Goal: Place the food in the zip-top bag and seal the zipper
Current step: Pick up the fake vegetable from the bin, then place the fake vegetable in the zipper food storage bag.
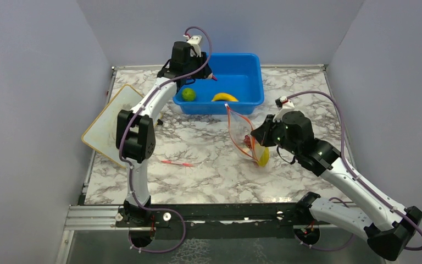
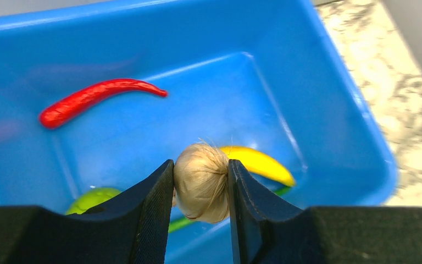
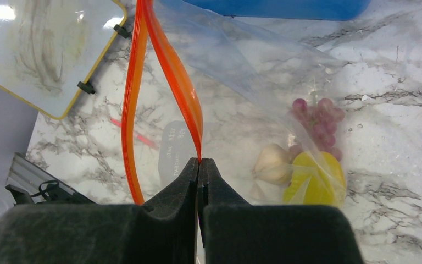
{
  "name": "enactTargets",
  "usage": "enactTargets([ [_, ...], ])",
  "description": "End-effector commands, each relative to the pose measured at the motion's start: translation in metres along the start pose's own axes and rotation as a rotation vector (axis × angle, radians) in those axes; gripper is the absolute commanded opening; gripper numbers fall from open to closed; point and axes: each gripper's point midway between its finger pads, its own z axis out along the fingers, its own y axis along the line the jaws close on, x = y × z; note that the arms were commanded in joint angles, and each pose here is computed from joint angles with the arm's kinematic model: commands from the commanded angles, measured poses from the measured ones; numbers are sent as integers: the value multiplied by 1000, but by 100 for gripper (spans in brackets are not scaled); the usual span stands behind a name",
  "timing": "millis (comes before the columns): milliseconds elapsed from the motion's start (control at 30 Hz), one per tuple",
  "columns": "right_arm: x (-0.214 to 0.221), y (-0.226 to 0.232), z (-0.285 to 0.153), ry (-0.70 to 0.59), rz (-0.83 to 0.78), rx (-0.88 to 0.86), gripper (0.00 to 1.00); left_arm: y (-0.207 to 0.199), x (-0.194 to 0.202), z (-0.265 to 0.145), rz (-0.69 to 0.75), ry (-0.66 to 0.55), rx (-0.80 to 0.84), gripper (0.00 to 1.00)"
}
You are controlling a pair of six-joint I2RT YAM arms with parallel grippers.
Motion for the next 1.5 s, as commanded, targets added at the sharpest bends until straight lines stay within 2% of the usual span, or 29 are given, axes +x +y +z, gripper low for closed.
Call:
enactTargets([
  [0, -5, 7, 4, -20, 80, -12, 1, -48, -16, -42, -108, -14, 187, 26],
  [333, -9, 12, 19, -49, 135, -25, 1, -100, -16, -114, -208, -25, 401, 24],
  [400, -9, 13, 20, -52, 143, -35, 1, -112, -25, -139, -200, -46, 440, 24],
  [800, -12, 15, 26, -65, 180, -31, 1, -158, 10, -202, -346, -14, 650, 23],
  [1000, -15, 13, 25, -83, 198, -19, 1, -183, 33, -214, -379, 21, 708, 23],
  [1300, -13, 14, 24, -87, 205, -37, 1, -224, 73, -202, -363, 107, 748, 23],
  [1467, -14, 12, 21, -92, 207, -25, 1, -227, 82, -193, -348, 103, 719, 23],
])
